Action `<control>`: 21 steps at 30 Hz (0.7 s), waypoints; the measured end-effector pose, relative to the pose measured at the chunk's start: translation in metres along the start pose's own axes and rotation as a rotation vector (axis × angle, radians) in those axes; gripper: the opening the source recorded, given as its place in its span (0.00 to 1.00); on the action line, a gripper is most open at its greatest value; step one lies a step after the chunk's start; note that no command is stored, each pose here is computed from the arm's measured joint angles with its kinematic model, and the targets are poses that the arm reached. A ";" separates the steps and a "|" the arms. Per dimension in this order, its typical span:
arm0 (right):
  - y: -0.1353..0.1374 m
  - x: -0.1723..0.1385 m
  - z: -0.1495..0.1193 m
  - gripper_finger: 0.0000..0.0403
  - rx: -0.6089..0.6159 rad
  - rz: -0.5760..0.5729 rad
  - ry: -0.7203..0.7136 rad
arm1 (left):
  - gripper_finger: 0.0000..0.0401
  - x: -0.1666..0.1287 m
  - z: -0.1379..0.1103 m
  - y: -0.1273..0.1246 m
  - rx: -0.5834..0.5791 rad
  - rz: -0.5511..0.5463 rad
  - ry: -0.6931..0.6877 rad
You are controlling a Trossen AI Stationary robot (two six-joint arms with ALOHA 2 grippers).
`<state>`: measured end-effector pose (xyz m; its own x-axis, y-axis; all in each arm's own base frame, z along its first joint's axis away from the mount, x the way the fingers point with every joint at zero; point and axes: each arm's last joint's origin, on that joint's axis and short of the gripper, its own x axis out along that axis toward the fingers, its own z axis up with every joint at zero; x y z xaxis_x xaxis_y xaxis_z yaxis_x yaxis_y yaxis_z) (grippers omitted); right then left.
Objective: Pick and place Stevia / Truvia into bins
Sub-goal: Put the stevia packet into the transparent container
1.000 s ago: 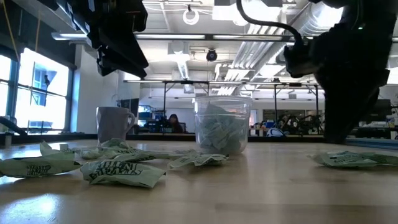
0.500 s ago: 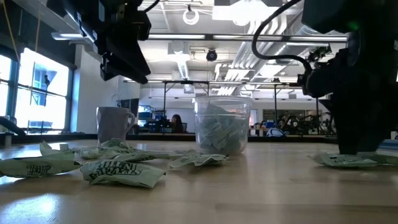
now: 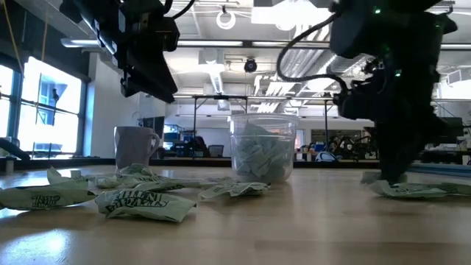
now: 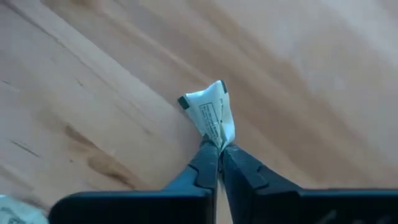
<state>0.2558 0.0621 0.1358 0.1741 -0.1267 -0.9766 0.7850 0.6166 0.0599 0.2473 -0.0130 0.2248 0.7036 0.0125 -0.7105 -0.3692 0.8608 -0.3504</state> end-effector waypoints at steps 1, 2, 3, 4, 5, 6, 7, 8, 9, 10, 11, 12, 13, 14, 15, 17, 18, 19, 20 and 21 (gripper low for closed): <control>0.002 -0.005 0.005 0.04 -0.026 0.017 -0.014 | 0.39 0.000 -0.001 0.001 -0.005 0.009 0.013; 0.005 -0.013 0.012 0.05 -0.045 0.045 -0.036 | 0.39 0.000 -0.003 0.002 -0.017 0.018 0.027; 0.009 -0.024 0.020 0.05 -0.061 0.080 -0.065 | 0.39 -0.002 -0.004 0.003 -0.030 0.030 0.043; 0.012 -0.036 0.027 0.04 -0.077 0.107 -0.099 | 0.39 -0.003 -0.006 0.004 -0.045 0.043 0.059; 0.015 -0.047 0.033 0.02 -0.094 0.125 -0.127 | 0.39 -0.006 -0.007 0.005 -0.063 0.052 0.066; 0.017 -0.057 0.039 0.01 -0.117 0.136 -0.155 | 0.39 -0.008 -0.008 0.006 -0.079 0.062 0.076; 0.019 -0.067 0.045 0.01 -0.142 0.149 -0.180 | 0.39 -0.011 -0.010 0.006 -0.089 0.070 0.084; 0.022 -0.077 0.051 0.02 -0.170 0.171 -0.206 | 0.39 -0.015 -0.012 0.006 -0.096 0.080 0.083; 0.026 -0.087 0.058 0.02 -0.196 0.199 -0.236 | 0.39 -0.019 -0.013 0.005 -0.100 0.093 0.075; 0.029 -0.095 0.064 0.02 -0.225 0.228 -0.259 | 0.39 -0.024 -0.015 0.003 -0.100 0.100 0.061; 0.033 -0.098 0.072 0.01 -0.264 0.253 -0.271 | 0.39 -0.028 -0.017 0.001 -0.101 0.108 0.048; 0.036 -0.099 0.079 0.01 -0.300 0.280 -0.274 | 0.39 -0.032 -0.019 0.000 -0.102 0.122 0.042; 0.040 -0.098 0.087 0.01 -0.331 0.306 -0.276 | 0.39 -0.036 -0.021 -0.001 -0.102 0.133 0.036; 0.044 -0.093 0.094 0.01 -0.353 0.332 -0.265 | 0.39 -0.039 -0.024 -0.002 -0.102 0.143 0.032; 0.046 -0.087 0.100 0.02 -0.371 0.349 -0.241 | 0.39 -0.041 -0.026 -0.004 -0.103 0.155 0.030; 0.048 -0.076 0.108 0.06 -0.395 0.345 -0.201 | 0.39 -0.045 -0.031 -0.006 -0.102 0.167 0.040; 0.049 -0.071 0.111 0.08 -0.403 0.341 -0.191 | 0.39 -0.045 -0.034 -0.007 -0.102 0.174 0.052; 0.050 -0.067 0.113 0.11 -0.414 0.336 -0.189 | 0.39 -0.046 -0.037 -0.009 -0.102 0.173 0.062; 0.051 -0.064 0.114 0.14 -0.422 0.328 -0.182 | 0.39 -0.046 -0.039 -0.011 -0.102 0.171 0.071; 0.051 -0.062 0.113 0.18 -0.431 0.317 -0.174 | 0.39 -0.046 -0.041 -0.012 -0.108 0.171 0.080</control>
<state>0.3522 0.0131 0.2228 0.4860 0.0132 -0.8738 0.3703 0.9026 0.2196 0.1947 -0.0452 0.2365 0.5766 0.1097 -0.8096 -0.5448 0.7901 -0.2810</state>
